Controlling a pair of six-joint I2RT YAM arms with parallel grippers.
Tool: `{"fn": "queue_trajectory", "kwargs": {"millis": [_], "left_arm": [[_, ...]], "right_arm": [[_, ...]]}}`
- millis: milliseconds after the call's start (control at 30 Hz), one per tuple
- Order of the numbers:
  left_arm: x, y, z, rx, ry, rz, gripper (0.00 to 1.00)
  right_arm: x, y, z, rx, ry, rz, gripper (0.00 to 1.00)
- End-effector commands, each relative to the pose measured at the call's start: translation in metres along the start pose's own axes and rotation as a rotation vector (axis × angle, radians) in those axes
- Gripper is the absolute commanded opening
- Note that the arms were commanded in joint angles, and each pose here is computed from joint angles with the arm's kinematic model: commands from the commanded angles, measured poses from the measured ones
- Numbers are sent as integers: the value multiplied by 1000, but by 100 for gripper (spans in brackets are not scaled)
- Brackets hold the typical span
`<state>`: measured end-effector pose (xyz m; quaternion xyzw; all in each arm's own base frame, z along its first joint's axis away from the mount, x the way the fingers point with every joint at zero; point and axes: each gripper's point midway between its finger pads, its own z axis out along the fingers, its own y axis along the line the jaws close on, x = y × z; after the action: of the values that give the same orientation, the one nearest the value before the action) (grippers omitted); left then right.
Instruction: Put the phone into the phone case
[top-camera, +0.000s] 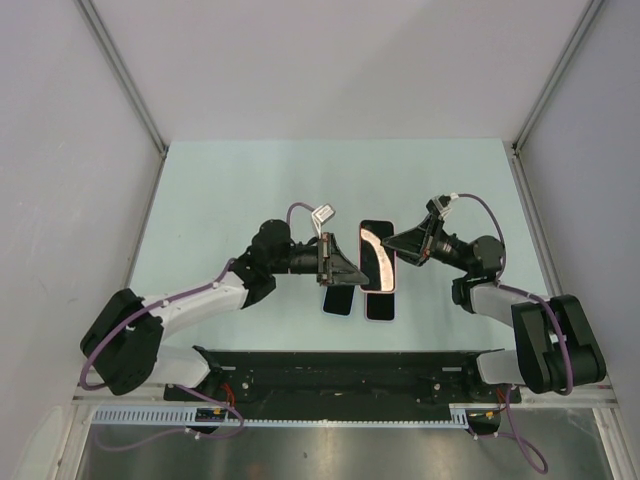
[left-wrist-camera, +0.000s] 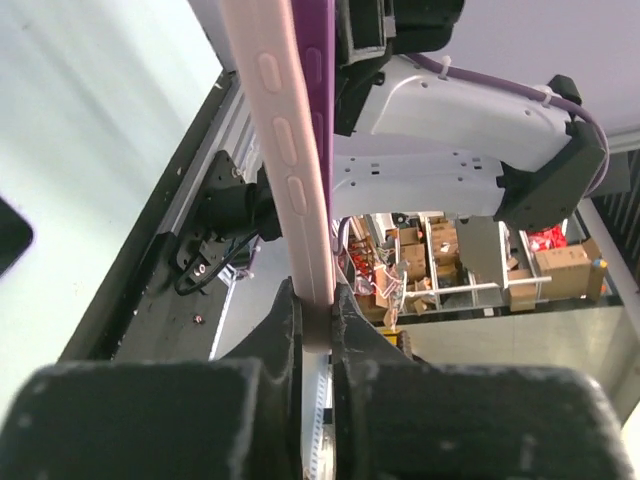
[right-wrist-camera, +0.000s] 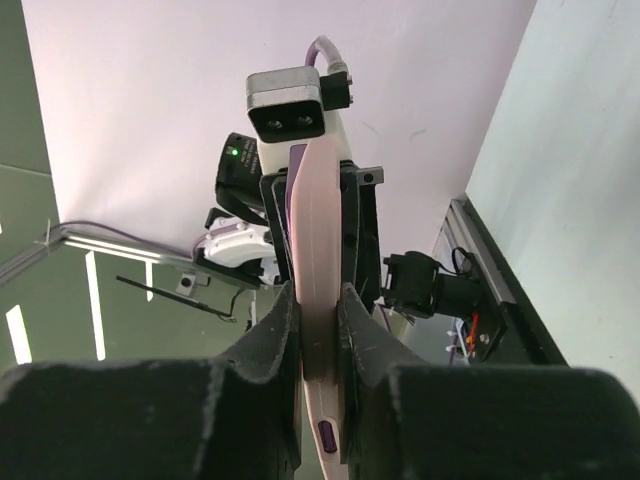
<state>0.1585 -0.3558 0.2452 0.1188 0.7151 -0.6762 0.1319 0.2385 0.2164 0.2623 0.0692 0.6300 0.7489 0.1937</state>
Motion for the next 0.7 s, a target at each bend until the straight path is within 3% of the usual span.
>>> {"fn": "queue_trajectory", "kwargs": {"millis": [0,133,233,267,367,667], "left_arm": [[3,22,-3,-135,10,14,0],[-4,24,-6,-186,-18,46,0],[-7,17,-6,-170,-26,77,22],[-10,14,-7,-165,-33,91,37],[-24,7,-15,-161,-84,126,55],[-61,-13,-37,-99,-178,190,63]], "right_arm": [[1,37,-5,-140,3,-213,0],[4,35,-5,-136,17,-224,0],[9,34,-6,-132,36,-224,0],[11,36,-6,-134,43,-231,0],[20,41,-8,-142,73,-241,0],[55,45,-9,-170,145,-231,0]]}}
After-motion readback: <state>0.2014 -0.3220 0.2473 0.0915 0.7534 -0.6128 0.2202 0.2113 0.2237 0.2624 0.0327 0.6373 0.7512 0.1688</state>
